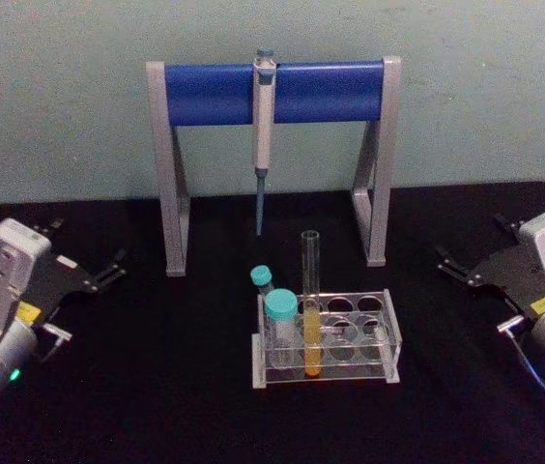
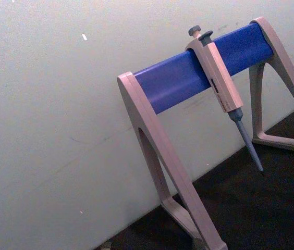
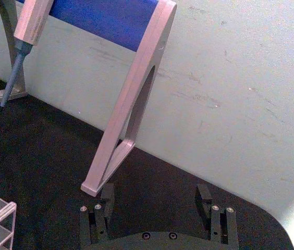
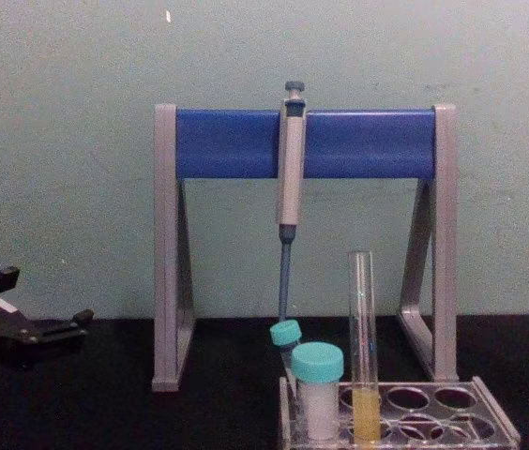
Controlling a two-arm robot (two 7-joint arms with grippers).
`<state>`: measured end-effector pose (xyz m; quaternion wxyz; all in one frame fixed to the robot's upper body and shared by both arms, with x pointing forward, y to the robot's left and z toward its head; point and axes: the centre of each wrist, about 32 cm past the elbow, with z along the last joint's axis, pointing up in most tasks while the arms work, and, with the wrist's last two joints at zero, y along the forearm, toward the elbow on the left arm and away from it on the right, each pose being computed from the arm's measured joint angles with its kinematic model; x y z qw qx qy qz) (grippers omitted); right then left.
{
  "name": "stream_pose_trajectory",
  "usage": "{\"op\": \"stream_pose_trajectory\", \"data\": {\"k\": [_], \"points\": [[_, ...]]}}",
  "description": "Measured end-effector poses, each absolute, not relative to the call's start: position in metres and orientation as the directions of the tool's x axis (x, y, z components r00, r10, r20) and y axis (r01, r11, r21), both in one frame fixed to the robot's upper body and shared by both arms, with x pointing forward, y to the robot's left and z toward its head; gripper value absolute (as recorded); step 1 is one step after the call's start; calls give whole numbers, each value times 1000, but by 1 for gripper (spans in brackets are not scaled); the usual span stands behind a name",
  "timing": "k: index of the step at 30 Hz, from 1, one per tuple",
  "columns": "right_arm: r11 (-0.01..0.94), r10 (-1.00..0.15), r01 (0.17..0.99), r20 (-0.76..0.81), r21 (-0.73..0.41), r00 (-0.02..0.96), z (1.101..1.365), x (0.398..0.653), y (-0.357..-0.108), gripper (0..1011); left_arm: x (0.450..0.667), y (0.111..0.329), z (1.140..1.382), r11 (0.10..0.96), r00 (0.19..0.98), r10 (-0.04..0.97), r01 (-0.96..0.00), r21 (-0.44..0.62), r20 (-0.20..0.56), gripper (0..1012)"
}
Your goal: Pick up the test tube from the test tube rack, shake it, then place it back into the test tube rack.
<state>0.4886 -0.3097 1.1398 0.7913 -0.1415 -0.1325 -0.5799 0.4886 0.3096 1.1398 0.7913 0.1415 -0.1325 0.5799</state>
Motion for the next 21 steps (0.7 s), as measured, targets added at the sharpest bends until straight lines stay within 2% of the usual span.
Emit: {"op": "stream_pose_trajectory", "data": {"k": [21], "points": [[287, -880, 955, 374, -70, 292, 1140, 489, -310, 1000, 489, 310, 1140, 287, 292, 880, -955, 70, 374, 1001]]}}
